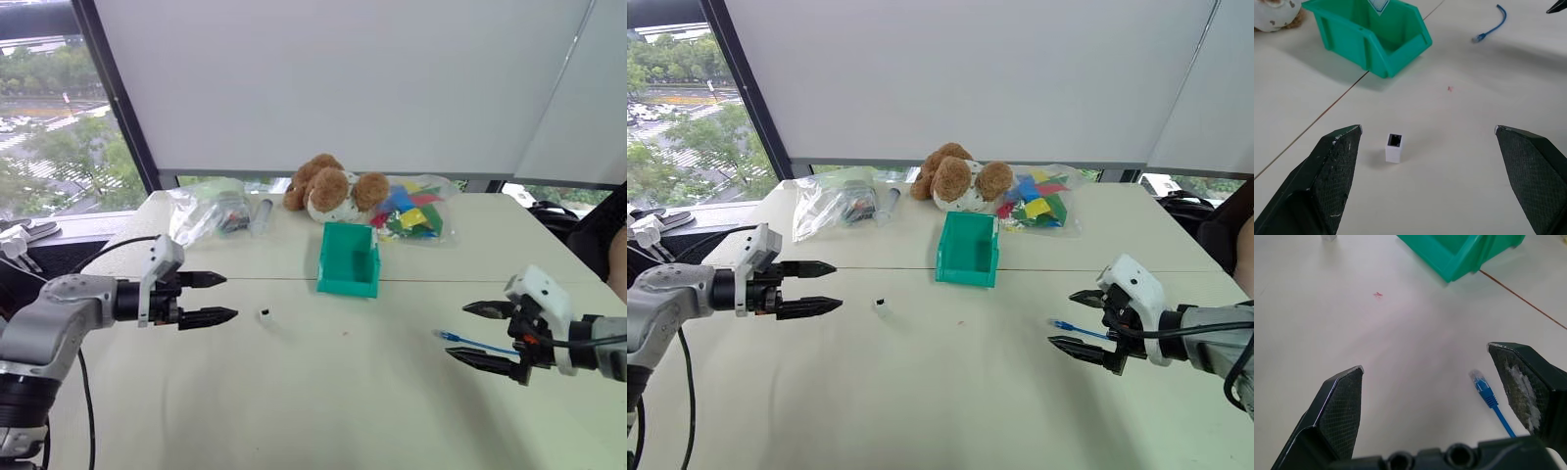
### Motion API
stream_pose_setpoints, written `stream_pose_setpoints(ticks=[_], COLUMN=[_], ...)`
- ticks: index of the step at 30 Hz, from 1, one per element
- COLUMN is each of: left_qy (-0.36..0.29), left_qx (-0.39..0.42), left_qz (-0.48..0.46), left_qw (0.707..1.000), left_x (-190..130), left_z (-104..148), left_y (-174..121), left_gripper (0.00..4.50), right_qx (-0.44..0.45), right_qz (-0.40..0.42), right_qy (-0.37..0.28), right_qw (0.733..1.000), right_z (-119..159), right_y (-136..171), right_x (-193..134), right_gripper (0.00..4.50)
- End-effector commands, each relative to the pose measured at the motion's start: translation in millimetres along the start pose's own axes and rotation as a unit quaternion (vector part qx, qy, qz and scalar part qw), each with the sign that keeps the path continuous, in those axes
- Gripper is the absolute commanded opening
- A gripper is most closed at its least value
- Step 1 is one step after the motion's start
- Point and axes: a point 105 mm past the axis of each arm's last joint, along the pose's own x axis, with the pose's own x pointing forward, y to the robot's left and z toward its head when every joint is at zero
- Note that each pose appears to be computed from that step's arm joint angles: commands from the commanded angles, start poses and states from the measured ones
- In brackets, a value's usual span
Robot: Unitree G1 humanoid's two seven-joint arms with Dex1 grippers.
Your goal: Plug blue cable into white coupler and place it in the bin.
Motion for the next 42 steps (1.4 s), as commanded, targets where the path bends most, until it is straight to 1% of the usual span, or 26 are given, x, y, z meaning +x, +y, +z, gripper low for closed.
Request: stream_pose_setpoints(ticks=[1, 5, 11, 18, 23, 27, 31, 35, 39, 42], left_qy=[-0.016, -0.029, -0.029, -0.033, -0.035, -0.033, -0.03, -0.029, -0.032, -0.033], left_qx=[0.017, 0.013, 0.017, 0.016, 0.016, 0.017, 0.021, 0.023, 0.024, 0.024], left_qz=[0.002, -0.003, -0.009, -0.006, -0.008, -0.015, -0.015, -0.017, -0.022, -0.024], left_qw=[1.0, 0.999, 0.999, 0.999, 0.999, 0.999, 0.999, 0.999, 0.999, 0.999], left_x=[0.2, 6.3, 8.8, 16.0, 17.5, 18.8, 19.4, 23.5, 27.9, 29.7], left_z=[8.3, 12.8, 14.5, 9.5, 9.8, 8.3, 7.9, 4.9, 4.0, 4.1], left_y=[-1.0, -1.3, -3.0, -3.7, -4.3, -7.0, -5.6, -6.4, -8.9, -10.9], left_gripper=[4.5, 4.5, 4.5, 4.5, 4.5, 4.5, 4.5, 4.5, 4.5, 4.5], right_qx=[-0.016, -0.016, -0.01, -0.01, 0.003, 0.015, 0.018, 0.037, 0.066, 0.086], right_qz=[-0.018, -0.029, -0.036, -0.052, -0.059, -0.069, -0.086, -0.086, -0.077, -0.071], right_qy=[-0.014, -0.011, -0.02, -0.006, 0.005, 0.025, 0.046, 0.079, 0.088, 0.087], right_qw=[1.0, 0.999, 0.999, 0.999, 0.998, 0.997, 0.995, 0.992, 0.991, 0.99], right_z=[11.0, 9.4, 12.2, 6.4, -4.1, -21.8, -39.6, -72.9, -101.9, -113.9], right_y=[-0.5, -1.3, -0.3, -9.5, -15.6, -26.8, -45.5, -66.3, -83.3, -90.3], right_x=[-8.6, -10.5, -9.7, -14.6, -14.8, -15.8, -16.8, -13.5, -3.5, 2.8], right_gripper=[4.44, 4.44, 4.44, 4.44, 4.44, 4.44, 4.44, 4.44, 4.44, 4.44])
